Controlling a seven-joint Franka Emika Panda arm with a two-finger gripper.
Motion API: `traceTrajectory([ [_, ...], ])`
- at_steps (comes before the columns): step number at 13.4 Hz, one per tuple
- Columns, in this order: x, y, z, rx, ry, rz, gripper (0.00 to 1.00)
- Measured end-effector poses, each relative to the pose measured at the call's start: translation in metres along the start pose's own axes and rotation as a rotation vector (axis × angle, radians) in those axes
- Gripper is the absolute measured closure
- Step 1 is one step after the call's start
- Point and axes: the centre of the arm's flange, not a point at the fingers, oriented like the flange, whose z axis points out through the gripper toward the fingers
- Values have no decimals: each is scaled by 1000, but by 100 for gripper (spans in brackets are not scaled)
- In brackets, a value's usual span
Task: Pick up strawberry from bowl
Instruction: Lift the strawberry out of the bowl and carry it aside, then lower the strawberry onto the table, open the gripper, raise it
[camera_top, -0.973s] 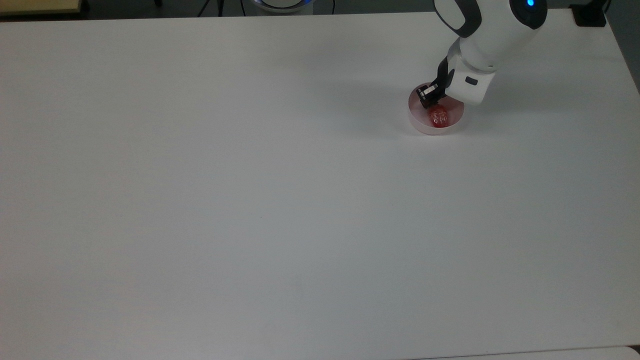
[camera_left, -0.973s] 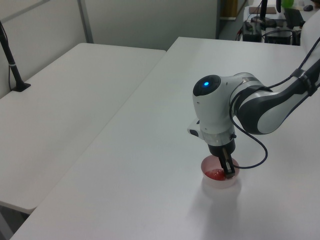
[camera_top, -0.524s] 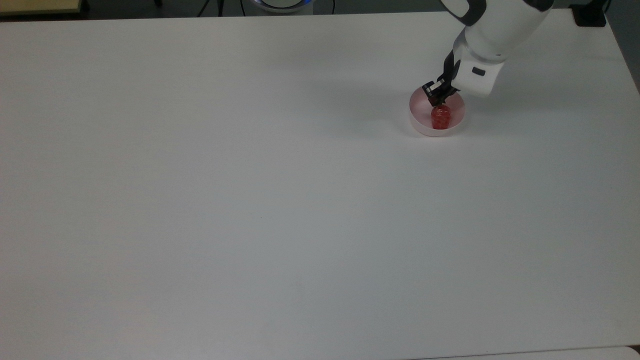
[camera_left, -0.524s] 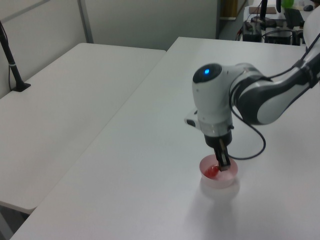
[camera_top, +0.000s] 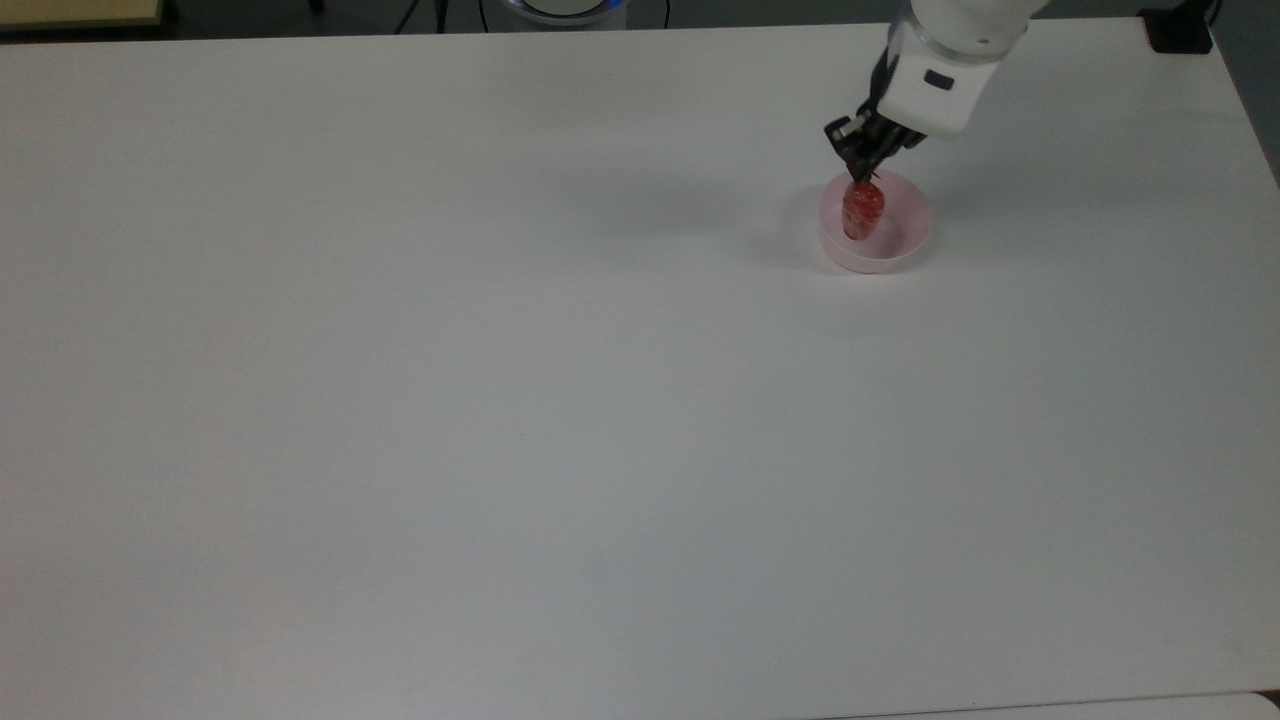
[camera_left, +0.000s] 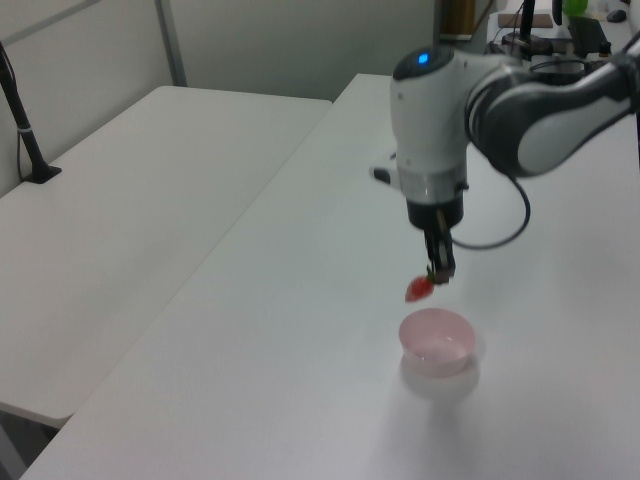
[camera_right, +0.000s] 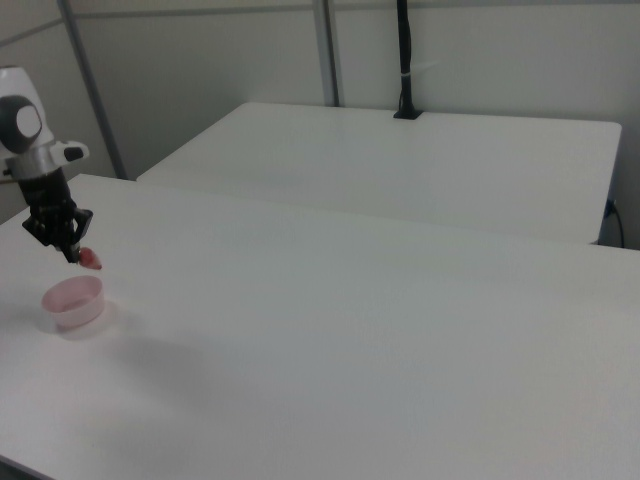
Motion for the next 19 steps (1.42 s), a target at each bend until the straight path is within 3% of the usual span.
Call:
traceTrajectory([
  [3, -19, 47, -33, 7, -28, 29, 96],
  [6, -44, 128, -42, 44, -112, 92, 96],
  [8, -62, 199, -20, 91, -183, 169, 96],
  [12, -89, 282, 53, 158, -309, 263, 96],
  [18, -75, 286, 122, 182, -385, 257, 90],
  [19, -74, 285, 124, 183, -387, 257, 80],
])
